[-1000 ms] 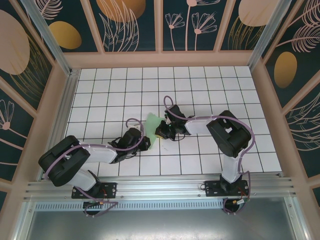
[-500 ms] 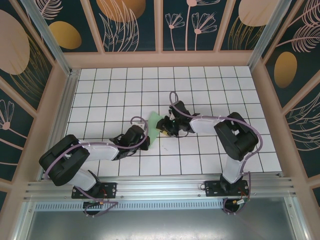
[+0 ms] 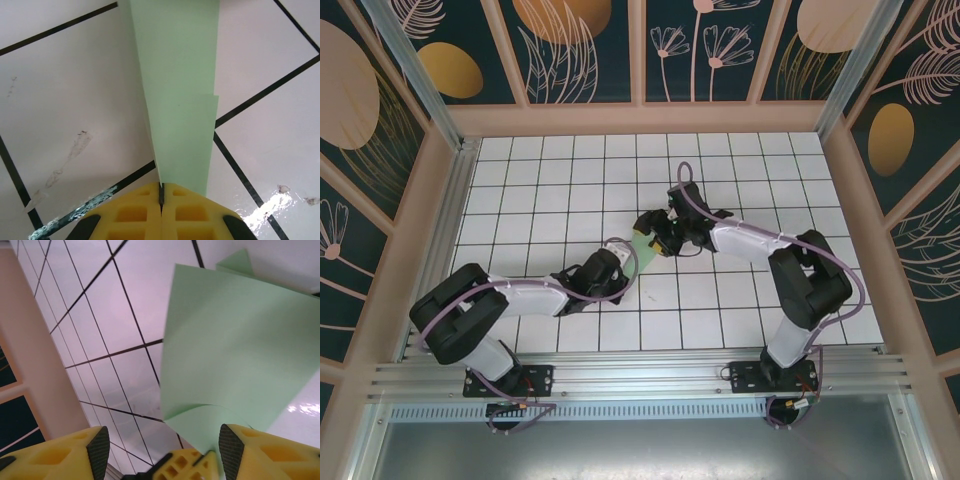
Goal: Fold a paper plane with a square sheet of paper (pick it up from the middle)
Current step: Fold the wing for the fifth time at the center of the table.
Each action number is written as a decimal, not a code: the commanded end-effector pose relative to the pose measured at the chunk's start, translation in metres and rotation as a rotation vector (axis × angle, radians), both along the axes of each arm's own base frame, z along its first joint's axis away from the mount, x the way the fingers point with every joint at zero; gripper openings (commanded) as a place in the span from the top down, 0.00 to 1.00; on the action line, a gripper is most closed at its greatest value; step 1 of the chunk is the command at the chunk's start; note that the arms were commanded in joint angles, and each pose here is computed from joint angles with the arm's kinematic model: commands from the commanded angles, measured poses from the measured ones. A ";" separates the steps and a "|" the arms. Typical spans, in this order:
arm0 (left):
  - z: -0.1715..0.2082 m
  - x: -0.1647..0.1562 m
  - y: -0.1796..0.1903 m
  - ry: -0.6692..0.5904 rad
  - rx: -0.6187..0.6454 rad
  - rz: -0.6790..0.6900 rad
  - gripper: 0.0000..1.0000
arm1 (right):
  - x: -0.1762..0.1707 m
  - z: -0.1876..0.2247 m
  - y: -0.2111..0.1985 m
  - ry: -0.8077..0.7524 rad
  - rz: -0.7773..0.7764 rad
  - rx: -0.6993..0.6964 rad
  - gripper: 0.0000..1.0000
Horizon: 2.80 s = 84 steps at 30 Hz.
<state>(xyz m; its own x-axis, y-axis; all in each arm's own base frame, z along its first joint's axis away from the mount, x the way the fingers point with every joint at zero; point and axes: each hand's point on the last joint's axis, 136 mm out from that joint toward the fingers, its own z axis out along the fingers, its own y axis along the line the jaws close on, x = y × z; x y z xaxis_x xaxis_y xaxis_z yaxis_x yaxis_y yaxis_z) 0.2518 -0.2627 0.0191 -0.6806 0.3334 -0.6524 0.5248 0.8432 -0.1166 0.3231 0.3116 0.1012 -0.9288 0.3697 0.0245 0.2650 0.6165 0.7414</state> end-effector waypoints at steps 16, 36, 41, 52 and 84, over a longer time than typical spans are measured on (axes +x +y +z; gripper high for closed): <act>-0.009 0.001 0.006 -0.085 0.179 -0.033 0.99 | -0.007 -0.040 0.035 0.132 0.142 -0.086 0.39; -0.013 0.001 0.011 -0.094 0.236 -0.026 0.98 | 0.000 -0.048 0.026 0.077 0.159 -0.226 0.72; -0.011 0.002 0.013 -0.096 0.226 -0.003 0.94 | 0.000 -0.046 0.025 0.075 0.149 -0.221 0.89; 0.019 0.000 0.006 -0.070 0.048 0.102 0.48 | -0.003 -0.036 0.019 -0.013 0.109 -0.132 0.96; 0.024 -0.021 -0.020 0.292 -0.555 0.405 0.88 | -0.009 -0.028 0.007 -0.158 0.122 -0.019 0.94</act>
<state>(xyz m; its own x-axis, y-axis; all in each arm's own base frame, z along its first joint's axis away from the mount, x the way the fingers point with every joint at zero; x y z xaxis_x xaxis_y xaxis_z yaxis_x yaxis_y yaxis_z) 0.2215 -0.2853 0.0441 -0.8665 -0.2800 -0.4132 0.0951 0.7201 -0.6873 0.3119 0.3164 0.0579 -0.9607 0.2584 -0.1016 0.1049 0.6766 0.7288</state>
